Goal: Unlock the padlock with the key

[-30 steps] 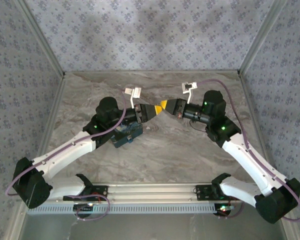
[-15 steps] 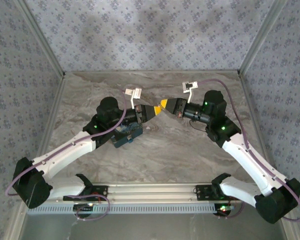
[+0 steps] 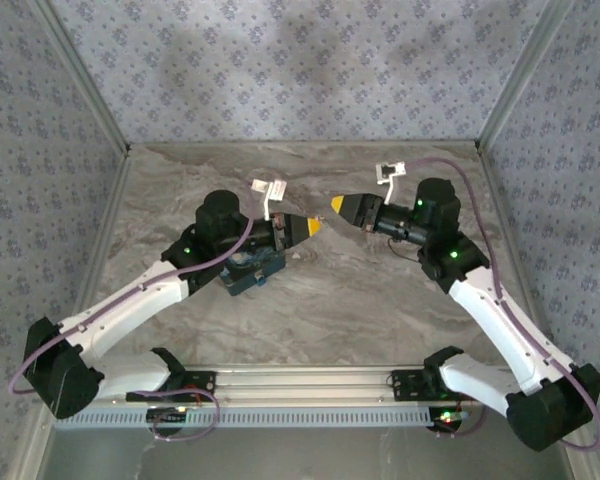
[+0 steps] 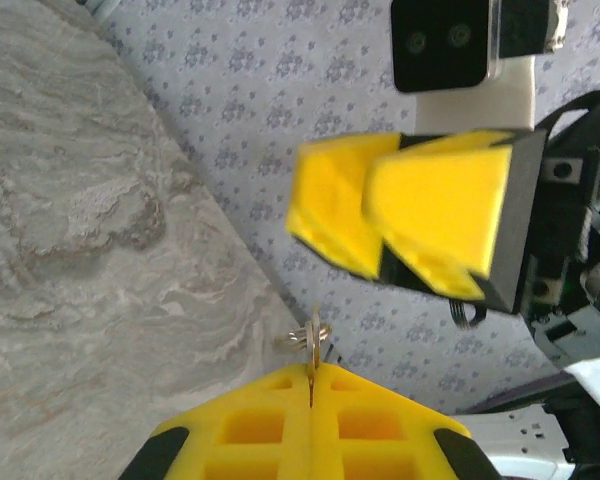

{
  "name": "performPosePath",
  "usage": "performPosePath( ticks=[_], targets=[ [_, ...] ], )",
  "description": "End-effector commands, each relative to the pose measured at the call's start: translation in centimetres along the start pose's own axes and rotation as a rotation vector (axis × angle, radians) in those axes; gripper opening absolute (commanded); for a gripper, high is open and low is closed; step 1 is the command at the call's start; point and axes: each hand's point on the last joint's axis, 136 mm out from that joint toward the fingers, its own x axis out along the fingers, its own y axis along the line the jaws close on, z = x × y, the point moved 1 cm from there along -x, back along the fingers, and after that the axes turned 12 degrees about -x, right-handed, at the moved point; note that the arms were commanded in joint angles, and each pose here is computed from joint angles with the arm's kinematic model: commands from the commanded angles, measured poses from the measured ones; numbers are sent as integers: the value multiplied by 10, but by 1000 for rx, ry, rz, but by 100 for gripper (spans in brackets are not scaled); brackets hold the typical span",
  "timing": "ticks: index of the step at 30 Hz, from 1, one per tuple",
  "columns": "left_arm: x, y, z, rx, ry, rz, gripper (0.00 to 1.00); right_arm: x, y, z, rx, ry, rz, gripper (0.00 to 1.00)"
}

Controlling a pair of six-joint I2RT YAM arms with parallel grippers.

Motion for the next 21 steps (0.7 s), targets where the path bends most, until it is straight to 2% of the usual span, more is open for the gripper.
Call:
performPosePath(
  ticks=[1, 4, 9, 21],
  targets=[
    [-13, -24, 1, 70, 43, -27, 0, -15, 14, 5, -46, 20, 60, 37],
    [-15, -31, 1, 77, 69, -50, 0, -16, 27, 1, -69, 59, 133, 45],
    [-14, -43, -1, 96, 123, -86, 0, -17, 49, -5, -95, 112, 252, 48],
    [-10, -56, -8, 93, 201, -144, 0, -7, 75, -13, -128, 173, 367, 40]
  ],
)
